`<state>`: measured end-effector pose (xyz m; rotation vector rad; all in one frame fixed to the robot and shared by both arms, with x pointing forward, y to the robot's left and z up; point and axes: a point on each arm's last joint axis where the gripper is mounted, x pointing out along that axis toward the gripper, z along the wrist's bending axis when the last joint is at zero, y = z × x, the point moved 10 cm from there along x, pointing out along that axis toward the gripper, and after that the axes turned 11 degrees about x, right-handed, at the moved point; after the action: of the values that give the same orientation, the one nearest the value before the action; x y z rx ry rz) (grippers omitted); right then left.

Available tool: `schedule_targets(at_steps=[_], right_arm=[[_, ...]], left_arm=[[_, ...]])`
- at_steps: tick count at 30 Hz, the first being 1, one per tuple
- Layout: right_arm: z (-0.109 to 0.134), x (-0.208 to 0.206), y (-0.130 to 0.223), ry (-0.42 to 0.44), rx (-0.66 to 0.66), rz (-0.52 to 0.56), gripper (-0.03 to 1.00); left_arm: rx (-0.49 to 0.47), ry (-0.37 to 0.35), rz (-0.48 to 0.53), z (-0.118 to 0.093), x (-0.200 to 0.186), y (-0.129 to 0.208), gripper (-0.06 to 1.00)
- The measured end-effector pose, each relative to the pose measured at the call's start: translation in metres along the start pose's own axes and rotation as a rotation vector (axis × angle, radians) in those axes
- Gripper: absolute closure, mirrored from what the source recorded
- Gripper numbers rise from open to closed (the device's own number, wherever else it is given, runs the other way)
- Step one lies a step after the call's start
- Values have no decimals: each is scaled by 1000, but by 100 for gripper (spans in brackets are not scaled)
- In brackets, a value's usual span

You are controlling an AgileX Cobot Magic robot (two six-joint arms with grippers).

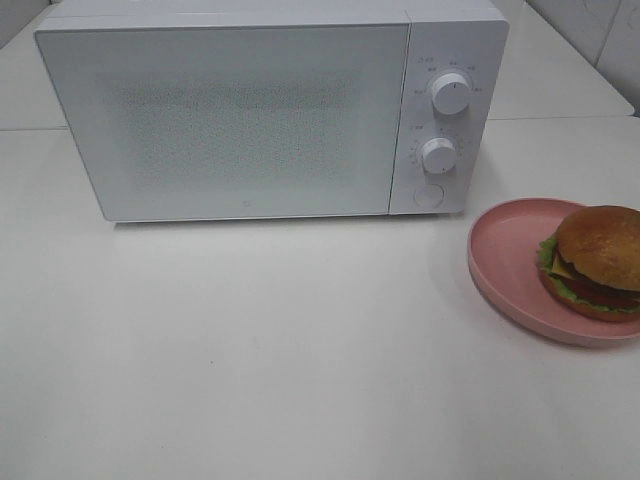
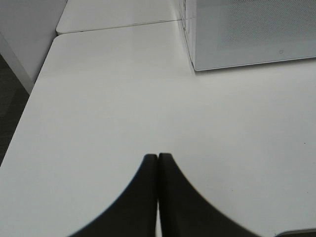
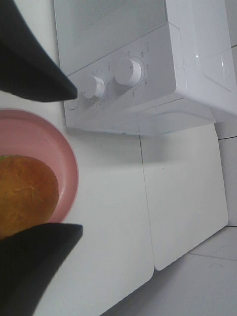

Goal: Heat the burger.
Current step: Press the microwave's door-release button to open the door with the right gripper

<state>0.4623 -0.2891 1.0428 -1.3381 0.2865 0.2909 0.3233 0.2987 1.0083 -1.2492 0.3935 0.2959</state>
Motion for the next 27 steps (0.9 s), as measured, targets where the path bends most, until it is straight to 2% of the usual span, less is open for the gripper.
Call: schedule_targets(at_steps=[7,9,14,16,19,20,21,22,23,24,25,27], right_arm=[[-2,37,4,13,2,34,31],[-5,66,8,21,1,47,34],[-6,85,8,21,0,28,38],[-7,104,7,19,-2,-4,45],[-8,113,8,19,0,-13,50],[-8,120,10,20,3,-15,55],[-8,120,10,20,3,-15,55],[-10,125,15,23,11,-4,63],[-10,125,15,23,11,-4,63],[-11,129,19,26,32,9,69],[-11,129,19,26,32,9,69],[-7,136,29,18,71,39,78]], left_arm=[[0,0,0,0,0,0,94],[0,0,0,0,0,0,94],[0,0,0,0,0,0,94],[0,0,0,0,0,0,94],[0,0,0,0,0,0,94],[0,0,0,0,0,0,94],[0,0,0,0,0,0,94],[0,0,0,0,0,0,94],[0,0,0,0,0,0,94],[0,0,0,0,0,0,94],[0,0,0,0,0,0,94],[0,0,0,0,0,0,94]])
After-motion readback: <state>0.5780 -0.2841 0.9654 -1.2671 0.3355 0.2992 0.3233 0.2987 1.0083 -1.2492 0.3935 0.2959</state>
